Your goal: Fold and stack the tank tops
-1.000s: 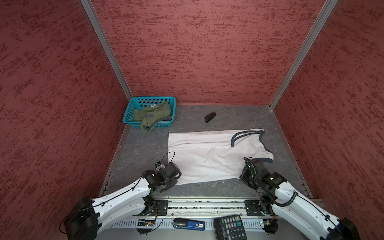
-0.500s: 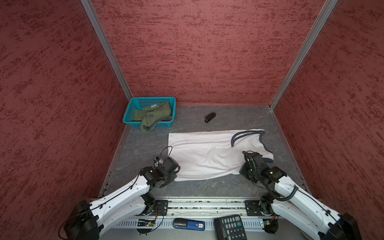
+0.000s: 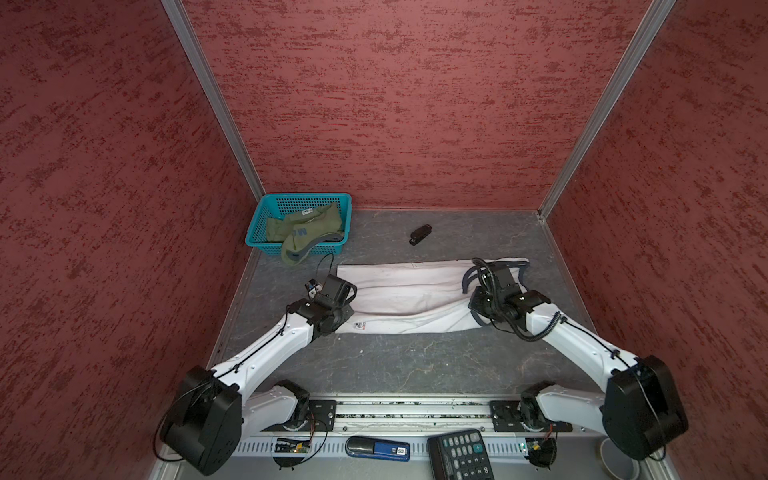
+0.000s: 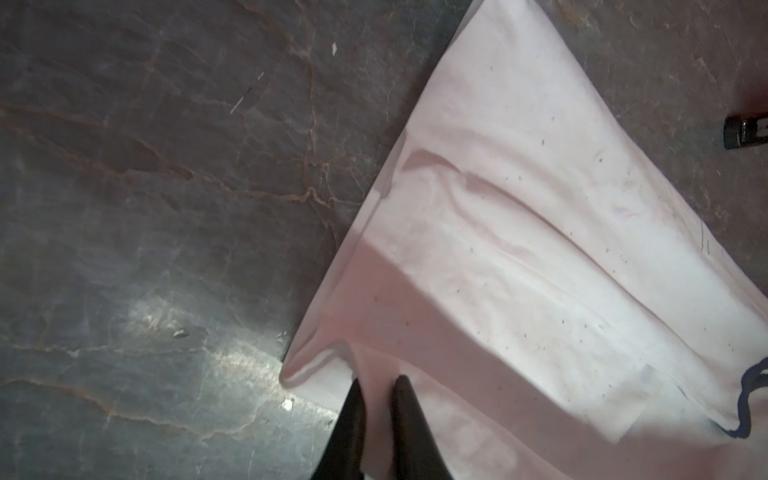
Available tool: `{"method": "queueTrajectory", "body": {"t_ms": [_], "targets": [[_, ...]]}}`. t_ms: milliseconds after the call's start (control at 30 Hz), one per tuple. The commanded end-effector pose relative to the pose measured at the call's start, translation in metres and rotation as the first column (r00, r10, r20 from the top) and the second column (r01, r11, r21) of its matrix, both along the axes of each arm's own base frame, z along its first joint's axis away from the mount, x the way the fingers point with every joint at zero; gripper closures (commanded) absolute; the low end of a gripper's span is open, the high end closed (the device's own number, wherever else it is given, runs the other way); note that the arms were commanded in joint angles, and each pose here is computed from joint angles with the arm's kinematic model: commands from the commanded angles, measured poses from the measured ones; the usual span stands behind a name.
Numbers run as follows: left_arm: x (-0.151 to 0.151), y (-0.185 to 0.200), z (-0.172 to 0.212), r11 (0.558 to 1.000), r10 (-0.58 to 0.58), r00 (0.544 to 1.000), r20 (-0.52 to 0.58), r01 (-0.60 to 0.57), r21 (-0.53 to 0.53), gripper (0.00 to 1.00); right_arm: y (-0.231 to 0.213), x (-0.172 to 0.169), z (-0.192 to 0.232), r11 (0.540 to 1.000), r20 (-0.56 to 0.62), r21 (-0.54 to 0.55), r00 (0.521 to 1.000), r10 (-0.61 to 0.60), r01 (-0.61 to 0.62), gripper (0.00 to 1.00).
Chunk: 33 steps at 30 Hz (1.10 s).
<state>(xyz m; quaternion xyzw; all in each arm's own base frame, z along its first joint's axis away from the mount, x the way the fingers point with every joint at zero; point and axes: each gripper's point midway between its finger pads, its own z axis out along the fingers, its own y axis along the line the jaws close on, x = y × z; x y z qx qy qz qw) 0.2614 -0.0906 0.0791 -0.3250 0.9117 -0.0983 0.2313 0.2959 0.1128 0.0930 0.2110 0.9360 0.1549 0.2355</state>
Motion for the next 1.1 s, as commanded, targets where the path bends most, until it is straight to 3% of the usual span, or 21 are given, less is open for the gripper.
{"method": "queueTrajectory", "body": {"t_ms": [0,433,767,1067], "targets": [[0.028,0.000,0.008,1.000,-0.014,0.998,0.054,0.014,0.010,0.84,0.007,0.031,0.011,0.999,0.077,0.017,0.996,0.044,-0.046,0.90],[0.065,0.017,-0.026,0.998,0.063,0.998,-0.009,-0.063,0.022,0.84,0.008,0.077,-0.017,0.999,0.051,0.017,0.998,0.044,-0.045,0.89],[0.077,0.029,-0.039,0.994,0.108,0.994,-0.035,-0.107,0.028,0.84,-0.002,0.085,-0.030,1.000,0.034,-0.001,0.999,0.014,-0.014,0.89],[0.081,0.031,-0.039,0.994,0.112,0.993,-0.029,-0.111,0.015,0.93,-0.002,0.090,-0.032,1.000,0.035,-0.001,0.999,0.013,-0.013,0.88]]}}
